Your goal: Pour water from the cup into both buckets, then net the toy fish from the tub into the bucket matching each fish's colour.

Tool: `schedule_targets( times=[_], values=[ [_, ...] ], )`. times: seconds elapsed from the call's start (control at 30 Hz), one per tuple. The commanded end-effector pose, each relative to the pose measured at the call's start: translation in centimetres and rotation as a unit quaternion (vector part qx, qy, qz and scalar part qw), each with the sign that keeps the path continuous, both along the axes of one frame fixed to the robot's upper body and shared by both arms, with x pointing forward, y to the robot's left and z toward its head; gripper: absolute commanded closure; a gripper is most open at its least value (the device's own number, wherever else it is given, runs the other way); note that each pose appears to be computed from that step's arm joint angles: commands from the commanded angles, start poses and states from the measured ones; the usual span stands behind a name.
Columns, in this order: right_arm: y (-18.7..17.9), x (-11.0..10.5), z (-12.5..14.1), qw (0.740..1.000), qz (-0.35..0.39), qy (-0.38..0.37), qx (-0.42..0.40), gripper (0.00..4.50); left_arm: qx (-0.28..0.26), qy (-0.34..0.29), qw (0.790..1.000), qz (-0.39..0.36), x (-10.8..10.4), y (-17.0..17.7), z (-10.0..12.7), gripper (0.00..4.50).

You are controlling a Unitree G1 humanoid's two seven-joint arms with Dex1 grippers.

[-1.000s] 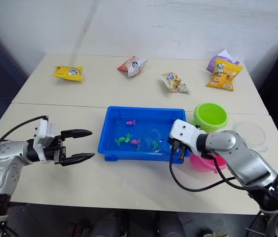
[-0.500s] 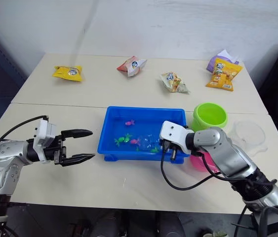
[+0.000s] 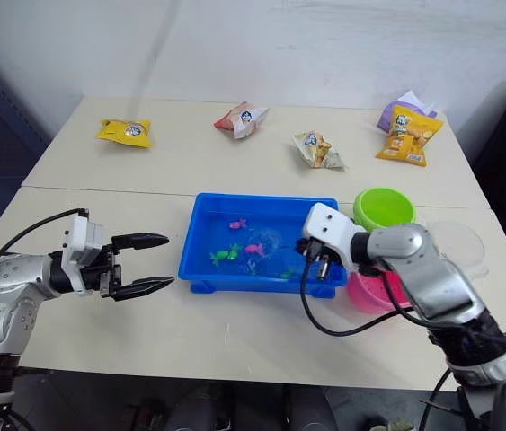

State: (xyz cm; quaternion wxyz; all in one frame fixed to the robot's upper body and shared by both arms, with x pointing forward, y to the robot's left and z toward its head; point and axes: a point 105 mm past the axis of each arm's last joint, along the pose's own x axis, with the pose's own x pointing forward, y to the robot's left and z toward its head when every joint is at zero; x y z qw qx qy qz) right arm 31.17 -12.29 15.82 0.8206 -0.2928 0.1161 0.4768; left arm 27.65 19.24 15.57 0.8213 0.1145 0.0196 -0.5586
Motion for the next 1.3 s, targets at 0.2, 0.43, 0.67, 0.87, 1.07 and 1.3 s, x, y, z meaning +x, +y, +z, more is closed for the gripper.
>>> schedule_targets(
  times=[0.2,0.43,0.67,0.87,1.07,1.3],
  values=[
    [-2.0,-2.8,2.4,0.998,0.001,-0.002,0.057,4.5,-0.01,-0.016,1.0,-0.015,0.0,-0.5,0.7,0.04],
    [-3.9,-5.4,3.7,0.995,-0.003,-0.028,0.099,4.5,-0.03,-0.02,0.999,-0.036,0.7,-1.1,1.0,0.04],
    [-7.4,-7.9,3.9,0.985,-0.067,-0.099,0.126,4.5,-0.055,-0.009,0.995,-0.082,1.6,-3.3,1.1,0.04],
    [-11.0,-11.2,3.8,0.973,-0.145,-0.123,0.128,4.5,-0.083,-0.004,0.984,-0.16,1.6,-6.5,1.8,0.04],
    [-14.3,-13.5,2.9,0.96,-0.222,-0.135,0.106,4.5,-0.095,-0.014,0.973,-0.209,2.1,-9.4,3.2,0.04],
    [-17.0,-15.4,0.7,0.951,-0.268,-0.149,0.03,4.5,-0.092,-0.019,0.969,-0.228,2.3,-10.2,3.3,0.04]
  ],
)
